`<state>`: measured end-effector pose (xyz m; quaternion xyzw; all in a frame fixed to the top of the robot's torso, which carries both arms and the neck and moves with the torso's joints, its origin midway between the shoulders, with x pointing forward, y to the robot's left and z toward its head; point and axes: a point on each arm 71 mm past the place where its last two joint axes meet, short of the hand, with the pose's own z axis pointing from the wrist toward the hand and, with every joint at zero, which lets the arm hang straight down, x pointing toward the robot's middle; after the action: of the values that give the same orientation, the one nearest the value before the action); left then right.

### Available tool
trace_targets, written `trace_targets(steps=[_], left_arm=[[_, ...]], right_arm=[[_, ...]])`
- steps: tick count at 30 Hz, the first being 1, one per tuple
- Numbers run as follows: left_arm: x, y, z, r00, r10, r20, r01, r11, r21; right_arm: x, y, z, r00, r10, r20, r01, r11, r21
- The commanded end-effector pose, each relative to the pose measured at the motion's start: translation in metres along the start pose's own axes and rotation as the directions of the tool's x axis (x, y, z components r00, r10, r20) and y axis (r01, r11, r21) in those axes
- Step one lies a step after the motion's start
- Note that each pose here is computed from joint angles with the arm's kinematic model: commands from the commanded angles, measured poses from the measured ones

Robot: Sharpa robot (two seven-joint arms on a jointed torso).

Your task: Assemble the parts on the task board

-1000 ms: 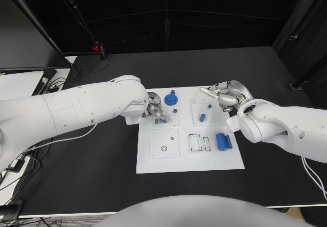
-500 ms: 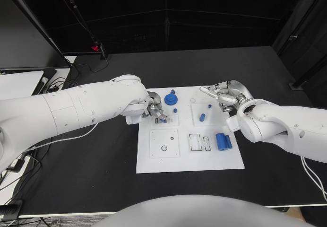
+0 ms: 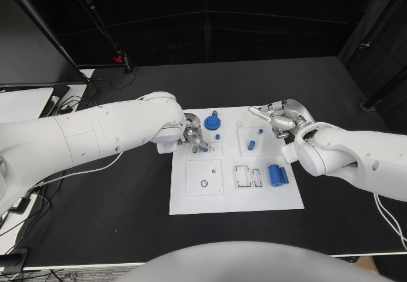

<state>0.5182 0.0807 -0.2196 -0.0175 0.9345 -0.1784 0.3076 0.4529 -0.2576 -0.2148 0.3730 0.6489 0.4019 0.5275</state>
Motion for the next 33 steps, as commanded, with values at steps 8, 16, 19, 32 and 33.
trace_targets(steps=[8,16,19,32,33], left_arm=[[0.007,0.0028,0.0027,0.999,0.024,-0.041,-0.025,0.999,-0.031],[0.0079,0.0028,0.0028,0.998,0.028,-0.048,-0.029,0.999,-0.035],[0.0084,0.0027,0.0029,0.998,0.029,-0.05,-0.031,0.999,-0.035],[0.0097,0.0026,0.0041,0.998,0.03,-0.055,-0.032,0.999,-0.037],[0.0096,0.0027,0.0042,0.998,0.029,-0.055,-0.032,0.999,-0.038]], right_arm=[[0.0009,0.0016,-0.0001,1.0,0.005,-0.007,-0.005,1.0,-0.009],[0.0009,0.0016,0.0,1.0,0.005,-0.006,-0.005,1.0,-0.009],[0.0011,0.0017,0.0001,1.0,0.005,-0.006,-0.005,1.0,-0.009],[0.001,0.0015,0.0002,1.0,0.005,-0.006,-0.005,1.0,-0.009],[0.001,0.0015,0.0002,1.0,0.005,-0.006,-0.005,1.0,-0.009]])
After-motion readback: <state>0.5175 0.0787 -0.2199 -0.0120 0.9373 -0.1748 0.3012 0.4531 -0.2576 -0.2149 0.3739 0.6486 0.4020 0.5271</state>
